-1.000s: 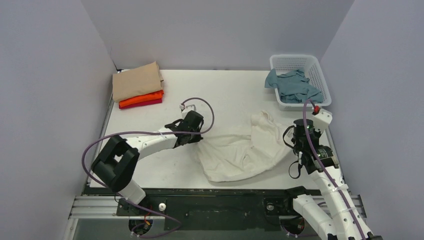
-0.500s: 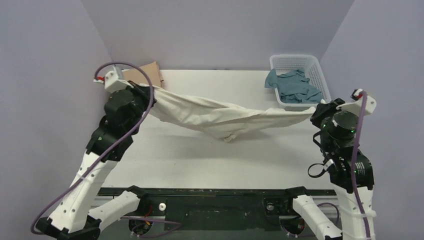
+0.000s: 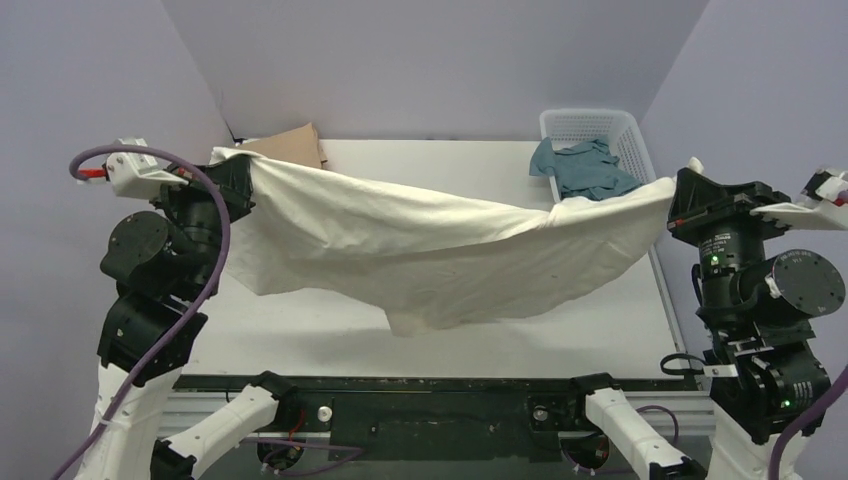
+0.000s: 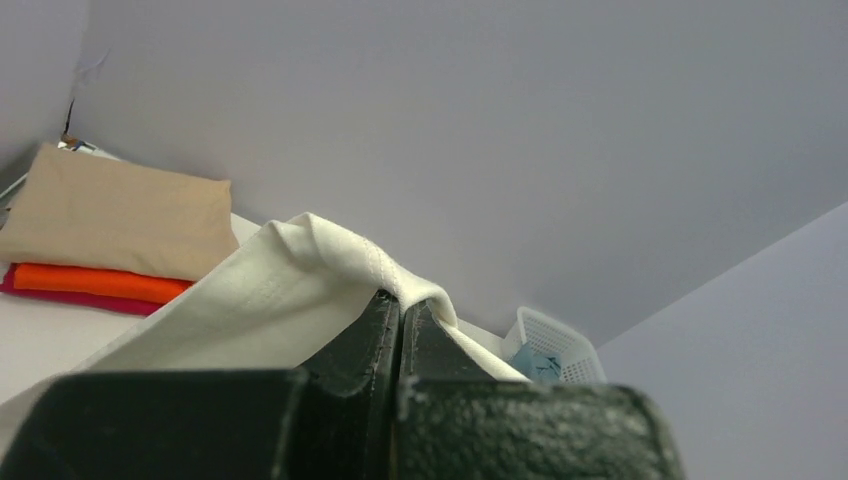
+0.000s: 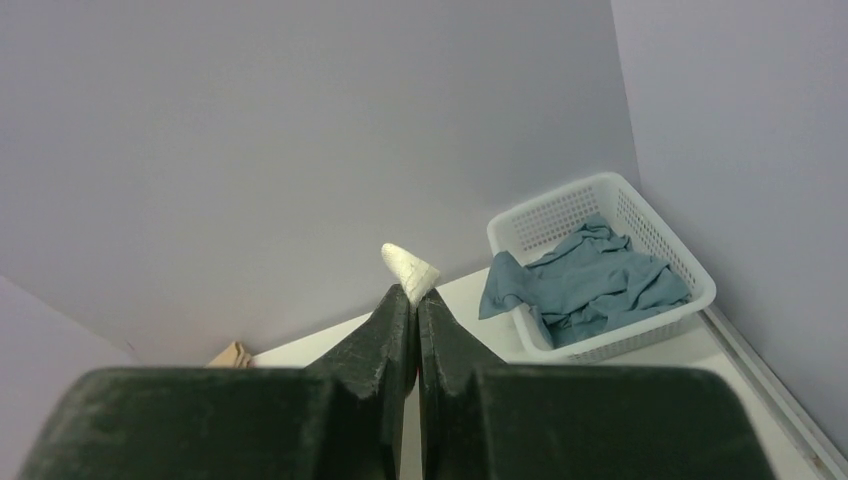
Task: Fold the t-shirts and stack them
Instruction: Flatten out the tshirt
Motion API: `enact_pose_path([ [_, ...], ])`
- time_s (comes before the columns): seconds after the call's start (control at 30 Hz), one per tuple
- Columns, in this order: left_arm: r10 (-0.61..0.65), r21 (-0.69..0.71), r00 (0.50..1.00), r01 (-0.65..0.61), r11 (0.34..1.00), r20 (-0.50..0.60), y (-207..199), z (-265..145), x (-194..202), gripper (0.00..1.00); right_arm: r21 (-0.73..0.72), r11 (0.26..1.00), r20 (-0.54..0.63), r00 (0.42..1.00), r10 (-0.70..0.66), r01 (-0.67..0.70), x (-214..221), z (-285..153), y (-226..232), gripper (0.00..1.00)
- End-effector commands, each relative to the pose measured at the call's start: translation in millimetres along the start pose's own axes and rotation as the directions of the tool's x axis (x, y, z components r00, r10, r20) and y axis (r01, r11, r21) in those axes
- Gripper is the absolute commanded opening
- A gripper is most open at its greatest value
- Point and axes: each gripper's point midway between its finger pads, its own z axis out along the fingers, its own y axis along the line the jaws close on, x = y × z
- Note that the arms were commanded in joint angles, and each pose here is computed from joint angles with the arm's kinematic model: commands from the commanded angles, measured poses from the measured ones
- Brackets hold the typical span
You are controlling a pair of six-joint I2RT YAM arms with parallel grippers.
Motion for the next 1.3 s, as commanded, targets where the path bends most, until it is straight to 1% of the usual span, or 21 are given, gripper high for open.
enact_pose_path([
  [0.0, 0.085, -0.059, 0.996, -0.085, 0.995, 0.002, -7, 42, 11, 0.0, 0.041, 0.996, -0.053, 0.995, -0.079, 0.081, 18, 51, 4, 0.0],
  [0.13, 0.149, -0.101, 0.987, -0.155, 0.983, -0.067, -4, 99, 40, 0.0, 0.072, 0.988, -0.077, 0.988, -0.133, 0.139, 32, 101, 10, 0.0],
  [0.17, 0.136, -0.061, 0.988, -0.141, 0.988, -0.074, -9, 111, 35, 0.0, 0.074, 0.986, -0.067, 0.987, -0.145, 0.15, 29, 109, 12, 0.0],
  [0.2, 0.135, -0.022, 0.98, -0.139, 0.99, -0.146, -11, 133, 58, 0.0, 0.081, 0.983, -0.085, 0.984, -0.159, 0.166, 40, 130, 14, 0.0],
  [0.4, 0.161, 0.062, 0.977, -0.154, 0.986, -0.138, -26, 202, 41, 0.0, 0.087, 0.985, -0.005, 0.989, -0.149, 0.149, 17, 203, 38, 0.0],
  [0.53, 0.114, 0.123, 0.991, -0.105, 0.987, -0.068, -49, 221, -9, 0.0, -0.009, 0.999, 0.151, 0.987, -0.047, 0.048, -33, 216, 69, 0.0],
  [0.6, 0.079, 0.17, 0.99, -0.058, 0.984, -0.121, -51, 233, 0, 0.0, -0.031, 0.999, 0.205, 0.979, -0.013, 0.02, -52, 214, 75, 0.0],
  [0.67, 0.047, 0.224, 0.994, -0.025, 0.974, -0.094, -57, 236, -22, 0.0, -0.04, 0.999, 0.233, 0.972, -0.001, 0.01, -63, 210, 76, 0.0],
  [0.77, 0.046, 0.235, 0.99, -0.013, 0.972, -0.134, -46, 237, -18, 0.0, -0.069, 0.997, 0.212, 0.977, -0.024, 0.04, -61, 199, 74, 0.0],
  [0.83, 0.078, 0.212, 0.98, -0.038, 0.977, -0.185, -30, 235, -2, 0.0, -0.097, 0.992, 0.128, 0.989, -0.072, 0.085, -32, 194, 69, 0.0],
  [0.87, 0.103, 0.175, 0.963, -0.06, 0.983, -0.248, -10, 237, 22, 0.0, -0.107, 0.988, 0.029, 0.993, -0.113, 0.115, 9, 199, 60, 0.0],
  [0.9, 0.116, 0.167, 0.958, -0.074, 0.983, -0.26, -7, 227, 24, 0.0, -0.111, 0.986, 0.01, 0.993, -0.122, 0.122, 13, 182, 55, 0.0],
  [0.93, 0.133, 0.107, 0.932, -0.102, 0.989, -0.336, 22, 227, 54, 0.0, -0.113, 0.984, -0.107, 0.983, -0.149, 0.137, 63, 183, 40, 0.0],
  [0.97, 0.15, 0.084, 0.93, -0.129, 0.988, -0.335, 28, 215, 53, 0.0, -0.124, 0.983, -0.101, 0.984, -0.147, 0.134, 62, 161, 37, 0.0],
  [1.0, 0.133, 0.019, 0.894, -0.138, 0.99, -0.427, 61, 211, 93, 0.0, -0.093, 0.986, -0.213, 0.965, -0.155, 0.138, 115, 156, 14, 0.0],
  [1.03, 0.134, 0.012, 0.891, -0.143, 0.99, -0.434, 65, 197, 96, 0.0, -0.088, 0.988, -0.206, 0.968, -0.143, 0.127, 116, 137, 8, 0.0],
  [1.07, 0.107, -0.033, 0.852, -0.145, 0.989, -0.513, 96, 190, 139, 0.0, -0.039, 0.992, -0.305, 0.944, -0.127, 0.121, 165, 127, -17, 0.0],
  [1.1, 0.111, -0.017, 0.856, -0.138, 0.99, -0.505, 97, 182, 145, 0.0, -0.016, 0.994, -0.315, 0.942, -0.112, 0.112, 173, 111, -26, 0.0],
  [1.13, 0.085, -0.058, 0.813, -0.145, 0.988, -0.576, 124, 164, 184, 0.0, 0.037, 0.993, -0.401, 0.912, -0.09, 0.114, 215, 99, -49, 0.0],
  [1.17, 0.075, -0.086, 0.809, -0.154, 0.984, -0.583, 137, 161, 196, 0.0, 0.068, 0.99, -0.46, 0.884, -0.079, 0.123, 246, 83, -67, 0.0],
  [1.27, 0.011, -0.188, 0.692, -0.211, 0.959, -0.721, 186, 124, 274, 0.0, 0.201, 0.969, -0.582, 0.813, 0.0, 0.145, 305, 50, -107, 0.0],
])
